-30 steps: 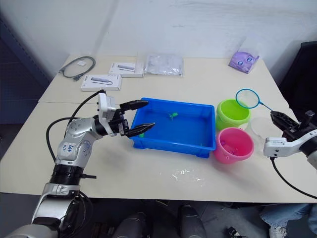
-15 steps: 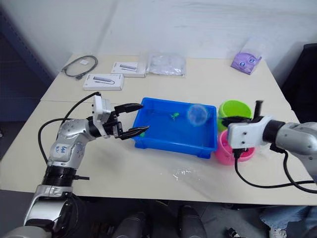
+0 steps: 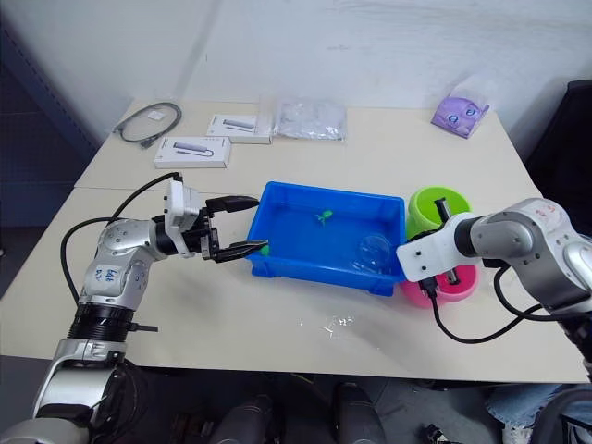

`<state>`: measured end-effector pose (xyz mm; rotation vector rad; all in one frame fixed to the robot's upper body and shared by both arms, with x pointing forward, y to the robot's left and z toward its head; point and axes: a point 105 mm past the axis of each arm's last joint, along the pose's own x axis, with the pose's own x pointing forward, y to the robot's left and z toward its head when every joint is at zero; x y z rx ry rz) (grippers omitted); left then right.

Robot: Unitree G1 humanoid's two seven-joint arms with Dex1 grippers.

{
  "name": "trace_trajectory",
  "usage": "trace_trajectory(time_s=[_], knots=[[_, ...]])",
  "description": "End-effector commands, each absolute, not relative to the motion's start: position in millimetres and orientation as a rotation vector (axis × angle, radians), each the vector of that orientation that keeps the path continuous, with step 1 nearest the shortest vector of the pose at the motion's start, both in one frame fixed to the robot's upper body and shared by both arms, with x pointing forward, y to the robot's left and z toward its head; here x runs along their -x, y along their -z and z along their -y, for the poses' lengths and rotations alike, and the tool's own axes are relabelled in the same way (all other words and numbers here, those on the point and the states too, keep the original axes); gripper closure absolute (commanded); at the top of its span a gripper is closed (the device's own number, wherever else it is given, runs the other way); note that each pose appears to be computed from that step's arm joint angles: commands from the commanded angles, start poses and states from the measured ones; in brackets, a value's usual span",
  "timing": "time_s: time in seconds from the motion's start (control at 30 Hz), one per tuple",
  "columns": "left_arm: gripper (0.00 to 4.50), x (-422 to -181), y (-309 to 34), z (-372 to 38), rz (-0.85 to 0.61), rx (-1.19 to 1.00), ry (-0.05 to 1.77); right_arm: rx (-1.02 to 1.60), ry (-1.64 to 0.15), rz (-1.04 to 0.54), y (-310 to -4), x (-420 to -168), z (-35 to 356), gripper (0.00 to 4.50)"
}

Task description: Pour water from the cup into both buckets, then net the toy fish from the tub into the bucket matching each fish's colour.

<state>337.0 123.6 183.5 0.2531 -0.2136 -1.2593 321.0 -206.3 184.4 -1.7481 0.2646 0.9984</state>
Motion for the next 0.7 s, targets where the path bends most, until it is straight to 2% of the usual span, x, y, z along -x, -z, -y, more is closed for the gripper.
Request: trace_trajectory(time_s=[0.03,0.33,0.57,0.7], knots=[[0.01,-337,-194,-122,0.261,-0.256,1.256,1.824,-0.958,-0.253,-198,-324,206,4.50],[0.01,-337,-192,-117,0.263,-0.235,1.263,1.845,-1.058,-0.280,-190,-316,200,4.50],[0.01,-337,-194,-113,0.275,-0.229,1.260,1.726,-1.151,-0.280,-187,-305,187,4.50],[0.01,-336,-195,-113,0.278,-0.230,1.255,1.610,-1.132,-0.324,-184,-303,186,4.50]])
